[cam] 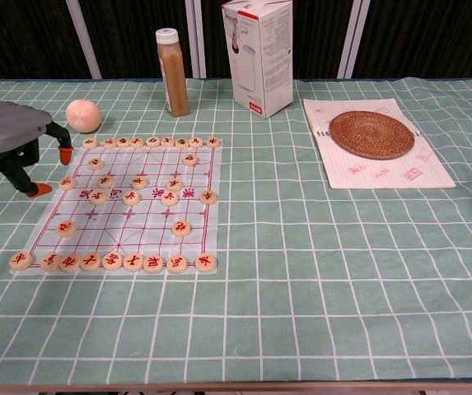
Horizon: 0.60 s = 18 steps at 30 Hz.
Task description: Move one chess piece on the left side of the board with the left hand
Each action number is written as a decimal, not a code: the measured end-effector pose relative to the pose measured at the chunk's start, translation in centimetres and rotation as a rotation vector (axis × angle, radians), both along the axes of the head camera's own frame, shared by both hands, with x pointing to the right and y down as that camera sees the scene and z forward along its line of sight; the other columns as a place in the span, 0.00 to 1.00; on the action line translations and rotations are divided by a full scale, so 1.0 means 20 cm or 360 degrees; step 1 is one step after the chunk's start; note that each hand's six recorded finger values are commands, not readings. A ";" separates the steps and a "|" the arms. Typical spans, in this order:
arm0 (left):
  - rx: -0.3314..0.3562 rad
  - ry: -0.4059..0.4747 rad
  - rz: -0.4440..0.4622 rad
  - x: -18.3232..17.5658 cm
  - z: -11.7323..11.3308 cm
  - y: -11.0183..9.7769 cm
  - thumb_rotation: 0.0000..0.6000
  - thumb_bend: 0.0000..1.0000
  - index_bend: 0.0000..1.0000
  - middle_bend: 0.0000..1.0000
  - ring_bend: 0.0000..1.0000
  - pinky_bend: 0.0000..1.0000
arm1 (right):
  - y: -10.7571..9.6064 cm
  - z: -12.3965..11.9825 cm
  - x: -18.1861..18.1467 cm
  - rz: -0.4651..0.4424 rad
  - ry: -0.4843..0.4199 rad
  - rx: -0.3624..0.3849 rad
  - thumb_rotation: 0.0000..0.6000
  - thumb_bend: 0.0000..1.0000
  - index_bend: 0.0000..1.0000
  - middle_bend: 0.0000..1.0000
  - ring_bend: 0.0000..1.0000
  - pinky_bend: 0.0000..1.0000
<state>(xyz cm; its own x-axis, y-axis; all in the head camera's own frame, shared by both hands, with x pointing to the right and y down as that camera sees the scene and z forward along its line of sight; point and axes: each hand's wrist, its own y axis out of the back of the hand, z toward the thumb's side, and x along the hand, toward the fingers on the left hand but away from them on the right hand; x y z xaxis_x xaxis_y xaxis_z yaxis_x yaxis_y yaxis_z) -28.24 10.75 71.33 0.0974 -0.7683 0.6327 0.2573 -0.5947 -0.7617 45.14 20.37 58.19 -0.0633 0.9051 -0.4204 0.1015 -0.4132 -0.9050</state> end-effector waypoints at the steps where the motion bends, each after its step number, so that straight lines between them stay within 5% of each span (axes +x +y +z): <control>1: -0.0006 -0.0004 -0.0002 0.01 0.01 0.00 1.00 0.26 0.41 1.00 0.98 0.96 | 0.00 0.00 0.00 0.0000 -0.0001 -0.0001 1.00 0.34 0.00 0.00 0.00 0.00; 18: -0.0050 -0.0041 0.0014 0.10 0.13 -0.01 1.00 0.27 0.43 1.00 0.98 0.96 | 0.00 0.00 0.00 0.0007 -0.0013 -0.0004 1.00 0.34 0.00 0.00 0.00 0.00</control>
<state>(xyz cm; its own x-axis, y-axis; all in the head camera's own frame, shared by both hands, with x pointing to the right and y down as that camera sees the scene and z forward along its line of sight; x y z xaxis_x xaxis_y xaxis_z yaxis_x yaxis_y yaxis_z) -26.30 10.50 74.02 0.0873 -0.7470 0.6590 0.2817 -0.6160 -0.7356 45.11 20.37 58.15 -0.0639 0.9037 -0.4233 0.1111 -0.4151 -0.9030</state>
